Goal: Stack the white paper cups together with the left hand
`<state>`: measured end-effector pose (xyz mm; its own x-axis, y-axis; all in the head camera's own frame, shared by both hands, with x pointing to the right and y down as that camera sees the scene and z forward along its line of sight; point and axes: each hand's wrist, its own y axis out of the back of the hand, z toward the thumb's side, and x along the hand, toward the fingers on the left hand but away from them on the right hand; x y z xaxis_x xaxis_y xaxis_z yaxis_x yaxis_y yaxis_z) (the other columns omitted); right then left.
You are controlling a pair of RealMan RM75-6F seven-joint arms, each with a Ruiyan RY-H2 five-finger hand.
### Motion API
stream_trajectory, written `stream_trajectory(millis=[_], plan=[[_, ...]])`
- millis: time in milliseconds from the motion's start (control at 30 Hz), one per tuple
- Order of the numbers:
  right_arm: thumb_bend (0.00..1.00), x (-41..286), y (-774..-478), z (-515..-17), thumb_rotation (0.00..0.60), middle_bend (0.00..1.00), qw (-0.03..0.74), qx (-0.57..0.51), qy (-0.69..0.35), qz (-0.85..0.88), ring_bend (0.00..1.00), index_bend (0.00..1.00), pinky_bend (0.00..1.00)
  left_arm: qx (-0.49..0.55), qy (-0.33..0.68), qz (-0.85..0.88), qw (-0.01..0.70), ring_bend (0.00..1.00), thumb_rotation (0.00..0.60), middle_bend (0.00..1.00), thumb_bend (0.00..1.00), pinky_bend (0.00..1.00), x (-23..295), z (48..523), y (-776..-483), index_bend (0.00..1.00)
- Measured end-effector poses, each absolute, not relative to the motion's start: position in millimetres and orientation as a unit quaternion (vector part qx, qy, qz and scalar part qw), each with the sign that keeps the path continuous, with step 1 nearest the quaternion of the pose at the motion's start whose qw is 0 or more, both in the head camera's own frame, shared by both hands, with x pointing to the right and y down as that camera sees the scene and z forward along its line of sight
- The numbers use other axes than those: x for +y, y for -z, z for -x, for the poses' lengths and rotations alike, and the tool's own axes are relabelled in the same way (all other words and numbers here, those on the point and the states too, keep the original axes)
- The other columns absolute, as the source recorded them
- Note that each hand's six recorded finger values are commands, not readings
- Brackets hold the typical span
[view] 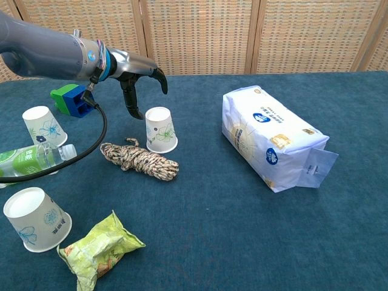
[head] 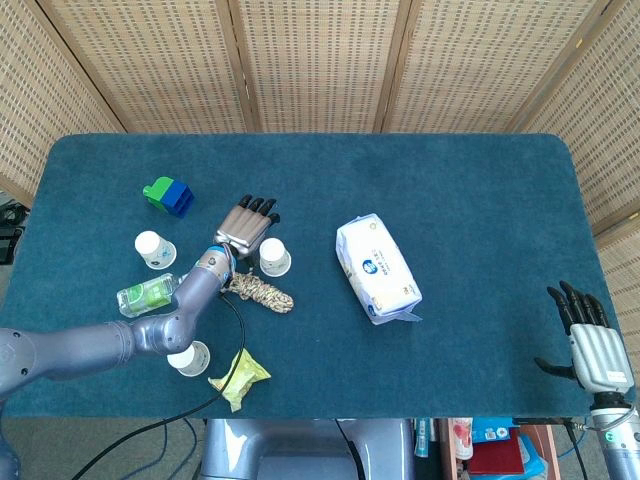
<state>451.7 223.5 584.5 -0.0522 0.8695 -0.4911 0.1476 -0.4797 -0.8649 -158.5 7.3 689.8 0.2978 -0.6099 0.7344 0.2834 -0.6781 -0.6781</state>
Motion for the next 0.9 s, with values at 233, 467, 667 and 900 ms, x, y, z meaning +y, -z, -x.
stream_trajectory(millis=[233,467,667,900], plan=[[0.00,223,-585,-454,0.600,0.00,0.298,-0.414,-0.598,0.618,0.00,0.00,0.00,0.107,0.587,0.705,0.384,0.00,0.600,0.00,0.26,0.00,9,154,-700,0.20],[0.00,222,-586,-454,0.600,0.00,0.296,-0.415,-0.596,0.620,0.00,0.00,0.00,0.102,0.585,0.705,0.387,0.00,0.600,0.00,0.26,0.00,11,147,-707,0.32],[0.00,222,-586,-454,0.600,0.00,0.294,-0.414,-0.596,0.622,0.00,0.00,0.00,0.106,0.581,0.704,0.394,0.00,0.600,0.00,0.26,0.00,12,142,-709,0.45],[0.00,223,-586,-452,0.600,0.00,0.294,-0.412,-0.595,0.624,0.00,0.00,0.00,0.113,0.572,0.711,0.394,0.00,0.600,0.00,0.26,0.00,15,142,-705,0.46]])
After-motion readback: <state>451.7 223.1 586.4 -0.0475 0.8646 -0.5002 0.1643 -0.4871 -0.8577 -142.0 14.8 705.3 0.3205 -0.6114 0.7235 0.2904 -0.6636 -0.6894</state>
